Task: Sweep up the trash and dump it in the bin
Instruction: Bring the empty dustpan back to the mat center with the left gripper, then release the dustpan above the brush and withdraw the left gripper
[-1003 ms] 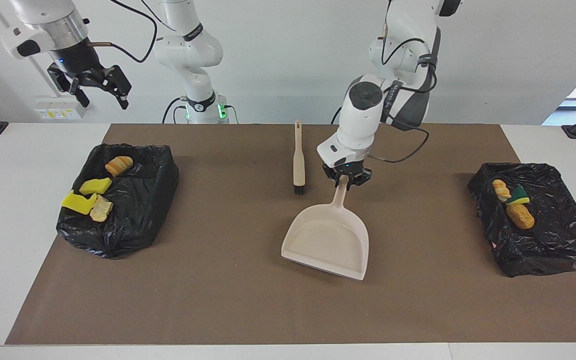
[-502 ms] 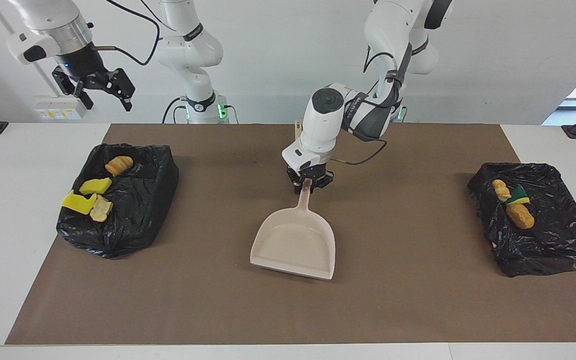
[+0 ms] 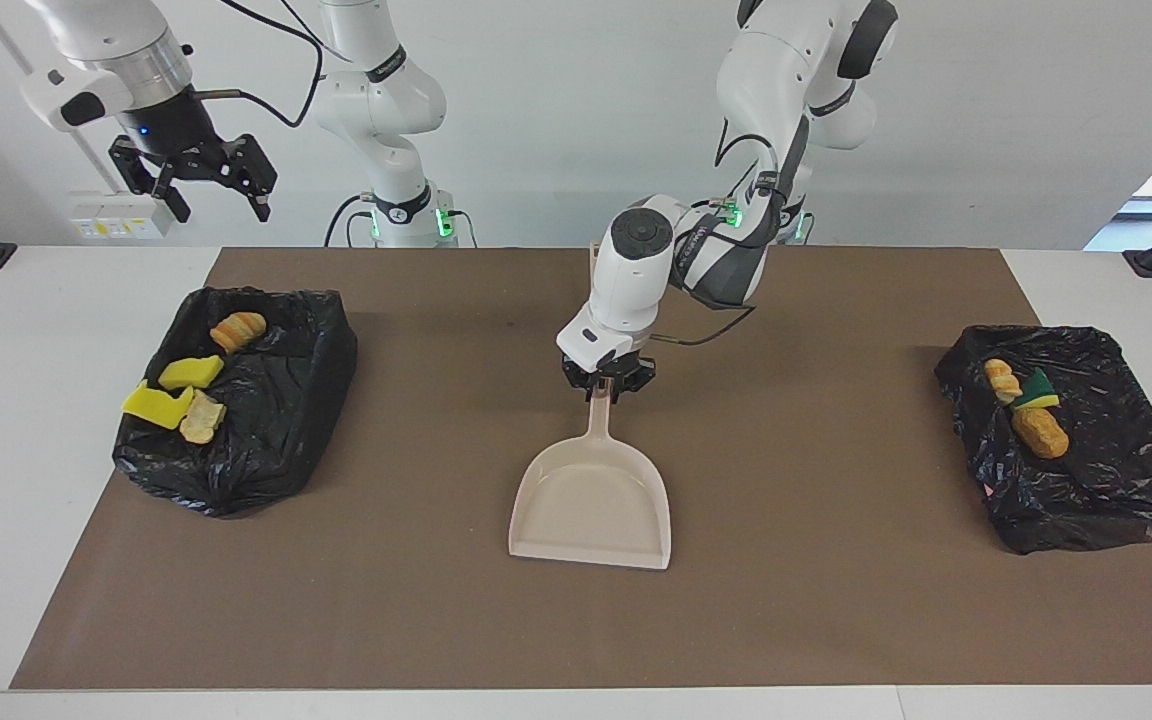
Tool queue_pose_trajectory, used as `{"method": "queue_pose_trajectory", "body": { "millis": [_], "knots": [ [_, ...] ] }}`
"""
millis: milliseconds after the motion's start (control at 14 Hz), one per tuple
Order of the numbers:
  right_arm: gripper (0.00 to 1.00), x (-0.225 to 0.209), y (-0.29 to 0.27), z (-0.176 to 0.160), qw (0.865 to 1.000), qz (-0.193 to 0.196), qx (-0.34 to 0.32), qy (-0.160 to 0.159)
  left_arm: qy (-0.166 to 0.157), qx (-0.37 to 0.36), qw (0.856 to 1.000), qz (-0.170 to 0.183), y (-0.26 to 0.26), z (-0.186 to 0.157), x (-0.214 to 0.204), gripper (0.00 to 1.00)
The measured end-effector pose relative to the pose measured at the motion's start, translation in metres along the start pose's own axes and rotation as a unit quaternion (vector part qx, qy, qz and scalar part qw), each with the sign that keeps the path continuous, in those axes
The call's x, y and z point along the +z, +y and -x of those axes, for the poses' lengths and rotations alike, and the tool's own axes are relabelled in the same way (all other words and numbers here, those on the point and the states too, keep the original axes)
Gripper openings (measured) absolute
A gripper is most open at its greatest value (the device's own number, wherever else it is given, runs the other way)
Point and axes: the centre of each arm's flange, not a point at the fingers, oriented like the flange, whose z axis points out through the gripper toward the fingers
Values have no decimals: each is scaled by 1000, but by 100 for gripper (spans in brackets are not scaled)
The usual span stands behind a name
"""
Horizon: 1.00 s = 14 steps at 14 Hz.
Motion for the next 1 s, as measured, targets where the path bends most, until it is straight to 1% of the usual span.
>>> {"method": "queue_pose_trajectory", "body": {
  "millis": [72,215,287,358,502,716,860,1003],
  "knots": [
    [100,0,-1,0,1000,0,-1,0,6,-5,1000,2,-3,-4,-8,66],
    [100,0,-1,0,1000,0,-1,0,18,-20,1000,5,-20,-14,-34,86],
    [100,0,-1,0,1000,0,-1,1,23,-29,999,5,-31,-19,-47,100],
    [100,0,-1,0,1000,0,-1,2,25,-36,999,3,-40,-22,-57,100],
    [100,0,-1,0,1000,0,-1,2,19,-38,999,-4,-66,-32,-68,100],
    [100,0,-1,0,1000,0,-1,2,-13,-3,1000,-22,-124,-53,-90,100],
    [100,0,-1,0,1000,0,-1,2,-28,17,999,-19,-173,-68,-103,100],
    [100,0,-1,0,1000,0,-1,2,-34,33,999,-13,-219,-77,-116,100]
  ]
}}
